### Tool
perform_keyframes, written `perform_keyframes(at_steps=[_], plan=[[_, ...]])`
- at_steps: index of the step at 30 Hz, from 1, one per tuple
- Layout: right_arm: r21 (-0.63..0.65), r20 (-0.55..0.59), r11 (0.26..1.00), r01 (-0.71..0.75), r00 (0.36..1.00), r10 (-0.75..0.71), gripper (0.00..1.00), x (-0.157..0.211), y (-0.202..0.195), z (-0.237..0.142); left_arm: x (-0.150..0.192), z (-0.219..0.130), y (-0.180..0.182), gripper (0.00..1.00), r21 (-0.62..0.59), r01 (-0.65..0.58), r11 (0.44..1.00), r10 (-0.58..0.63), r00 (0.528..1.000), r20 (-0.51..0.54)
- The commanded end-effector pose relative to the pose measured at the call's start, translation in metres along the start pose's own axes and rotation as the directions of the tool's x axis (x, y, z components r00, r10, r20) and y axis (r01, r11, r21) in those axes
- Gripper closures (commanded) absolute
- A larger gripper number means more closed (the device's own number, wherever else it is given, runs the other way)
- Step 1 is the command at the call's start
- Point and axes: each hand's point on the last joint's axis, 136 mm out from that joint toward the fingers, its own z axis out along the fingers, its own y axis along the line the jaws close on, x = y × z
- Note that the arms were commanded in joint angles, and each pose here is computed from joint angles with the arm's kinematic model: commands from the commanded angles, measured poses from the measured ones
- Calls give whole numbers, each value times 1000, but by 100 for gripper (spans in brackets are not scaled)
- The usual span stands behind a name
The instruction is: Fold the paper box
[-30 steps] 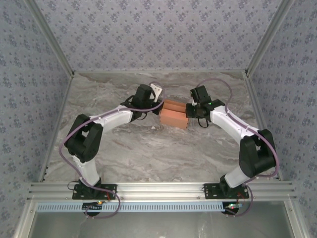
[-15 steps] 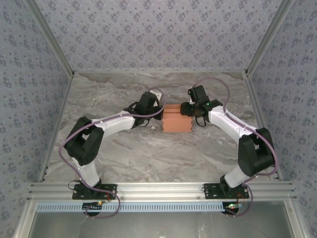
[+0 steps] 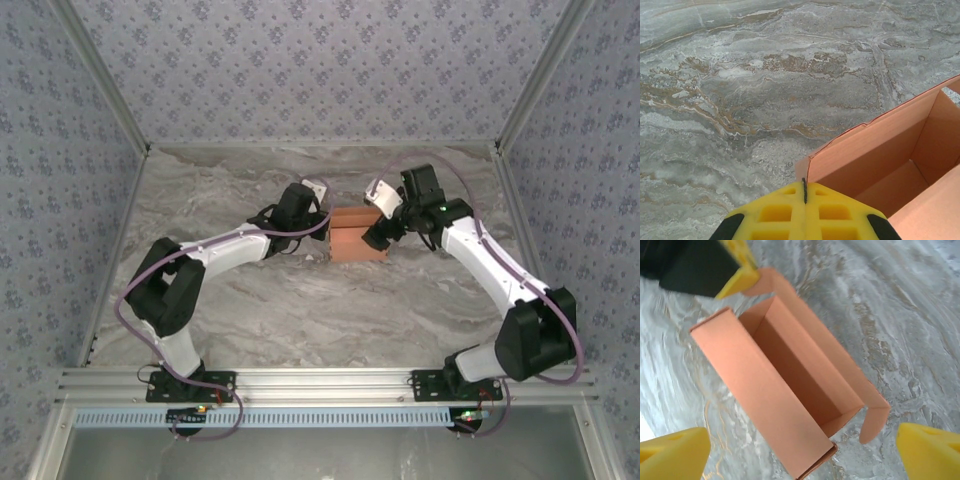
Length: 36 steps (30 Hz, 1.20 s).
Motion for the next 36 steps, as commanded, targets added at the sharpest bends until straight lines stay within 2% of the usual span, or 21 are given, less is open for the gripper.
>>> perform_keyframes(at_steps=[1,5,11,15,20,29,36], plan=[[-153,-21,916,370,926,-378,0,10,22,6,-18,-13,-11,100,33,-29,999,27,999,42],[-136,27,824,551,833,-552,0,5,21,23,-17,-13,-12,100,41,-34,999,33,999,35],[-169,29,749,640,763,-646,0,-2,22,43,-16,-14,-14,100,49,-40,998,38,999,33],[-233,-2,748,622,768,-640,0,3,23,54,-18,-15,-15,100,55,-44,998,42,998,40],[-184,-21,756,628,767,-642,0,0,13,71,-19,-17,-19,100,75,-58,996,54,997,48],[-175,-87,767,618,766,-637,0,3,2,81,-19,-22,-28,100,132,-96,987,88,994,66],[-138,-45,759,637,761,-647,0,-10,1,76,-17,-23,-29,100,141,-110,984,102,993,62]])
